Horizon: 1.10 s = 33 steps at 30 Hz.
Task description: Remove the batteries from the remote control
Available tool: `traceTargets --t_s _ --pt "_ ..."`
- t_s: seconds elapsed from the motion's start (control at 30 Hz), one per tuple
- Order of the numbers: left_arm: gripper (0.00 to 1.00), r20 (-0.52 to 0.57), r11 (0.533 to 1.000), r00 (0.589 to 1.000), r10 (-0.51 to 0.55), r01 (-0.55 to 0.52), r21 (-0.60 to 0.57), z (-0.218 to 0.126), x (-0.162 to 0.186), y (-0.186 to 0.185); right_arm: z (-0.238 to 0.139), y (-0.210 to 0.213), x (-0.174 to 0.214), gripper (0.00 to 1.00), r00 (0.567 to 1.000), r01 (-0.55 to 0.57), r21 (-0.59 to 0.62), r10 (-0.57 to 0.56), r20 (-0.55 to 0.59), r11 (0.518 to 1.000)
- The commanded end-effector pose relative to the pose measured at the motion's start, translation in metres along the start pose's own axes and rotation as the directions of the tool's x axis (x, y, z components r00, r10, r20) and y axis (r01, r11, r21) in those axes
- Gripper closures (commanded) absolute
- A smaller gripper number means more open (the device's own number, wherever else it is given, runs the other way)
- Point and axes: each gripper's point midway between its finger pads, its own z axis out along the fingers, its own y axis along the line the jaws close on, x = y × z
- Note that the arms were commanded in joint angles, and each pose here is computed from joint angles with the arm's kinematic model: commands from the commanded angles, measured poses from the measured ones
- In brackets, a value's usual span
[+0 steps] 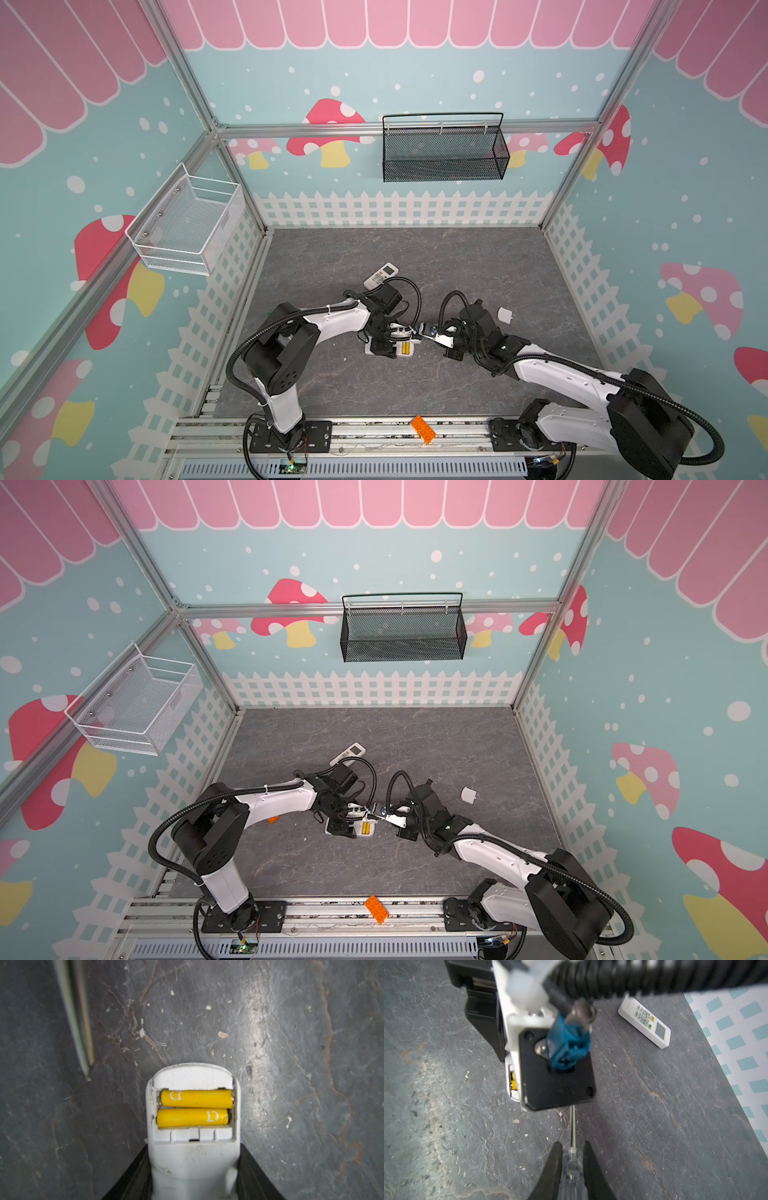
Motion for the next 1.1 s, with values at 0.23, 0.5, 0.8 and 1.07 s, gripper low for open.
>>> traceTargets --t_s 0.23,0.5,0.8,1.07 --pt "0.46 -0.096 0.996 0.995 -0.002 0.011 0.093 0.016 0.027 -0.028 -0.001 0.043 -0.015 1.00 0.996 0.026 -0.280 -0.002 0.086 0.960" --pt "0.46 -0.099 0.995 0.995 -0.003 0.012 0.094 0.016 0.027 -0.028 0.000 0.043 -0.017 1.00 0.995 0.038 -0.290 -0.010 0.098 0.956" --pt "0.46 -0.102 0.995 0.995 -0.006 0.015 0.094 0.017 0.028 -0.028 0.004 0.047 -0.008 1.00 0.998 0.021 -0.312 0.000 0.069 0.950" --pt "0.46 -0.102 0.995 0.995 -0.007 0.017 0.095 0.017 0.028 -0.028 0.005 0.039 -0.005 1.00 0.998 0.036 -0.273 -0.023 0.050 0.961"
